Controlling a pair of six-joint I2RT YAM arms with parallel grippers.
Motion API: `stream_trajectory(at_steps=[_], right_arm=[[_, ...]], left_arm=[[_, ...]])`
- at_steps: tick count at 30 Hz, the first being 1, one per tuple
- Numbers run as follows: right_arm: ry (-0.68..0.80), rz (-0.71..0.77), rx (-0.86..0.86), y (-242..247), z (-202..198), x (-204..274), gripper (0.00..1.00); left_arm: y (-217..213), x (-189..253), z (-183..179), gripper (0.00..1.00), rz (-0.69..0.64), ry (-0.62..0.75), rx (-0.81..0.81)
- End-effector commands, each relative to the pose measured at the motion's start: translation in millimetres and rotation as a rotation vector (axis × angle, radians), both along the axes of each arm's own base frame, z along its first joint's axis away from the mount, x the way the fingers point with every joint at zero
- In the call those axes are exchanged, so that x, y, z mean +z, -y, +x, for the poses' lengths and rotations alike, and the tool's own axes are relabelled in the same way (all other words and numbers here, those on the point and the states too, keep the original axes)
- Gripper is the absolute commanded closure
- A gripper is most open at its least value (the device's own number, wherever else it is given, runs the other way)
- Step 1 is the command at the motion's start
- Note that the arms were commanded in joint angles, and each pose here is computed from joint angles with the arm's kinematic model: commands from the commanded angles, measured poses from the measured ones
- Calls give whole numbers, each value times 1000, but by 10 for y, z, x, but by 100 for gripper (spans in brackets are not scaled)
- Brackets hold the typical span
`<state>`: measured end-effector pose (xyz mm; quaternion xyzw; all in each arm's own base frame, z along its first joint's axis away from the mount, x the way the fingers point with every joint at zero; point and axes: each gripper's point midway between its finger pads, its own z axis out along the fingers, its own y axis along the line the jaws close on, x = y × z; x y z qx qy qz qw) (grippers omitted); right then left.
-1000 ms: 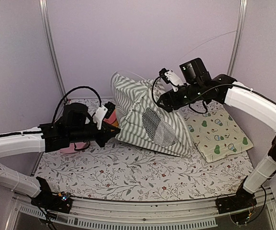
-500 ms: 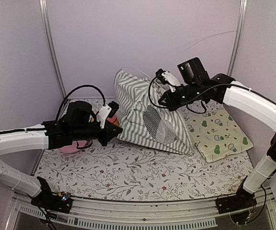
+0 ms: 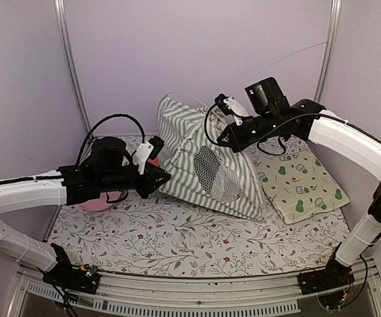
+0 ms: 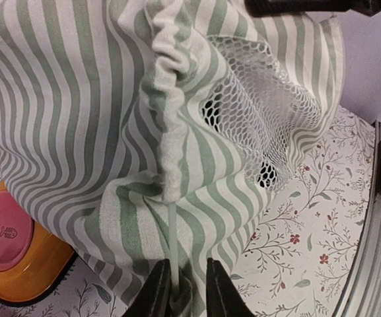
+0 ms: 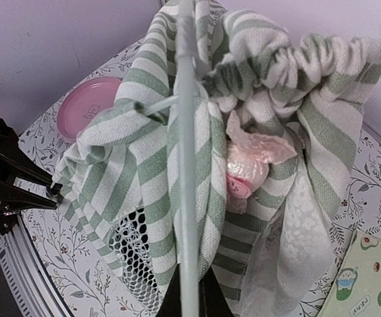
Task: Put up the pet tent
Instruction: Rotate the tent to the center of the board.
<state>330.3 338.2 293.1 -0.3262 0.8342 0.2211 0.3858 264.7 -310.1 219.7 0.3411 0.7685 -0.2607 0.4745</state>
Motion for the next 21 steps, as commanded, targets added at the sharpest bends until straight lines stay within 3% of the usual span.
stream_trajectory(at_steps=[1,15,18,21], right_arm=[[21,61,-14,-52,45,209,100],[7,47,-18,-47,53,136,100],[7,43,-25,-38,67,125,100],[-3,57,-53,47,157,146,100]], left_arm=[[19,220,101,78,-30,64,10],[69,330,263,82,-28,114,32],[80,327,277,98,-25,118,30],[89,245,272,100,-13,99,22]])
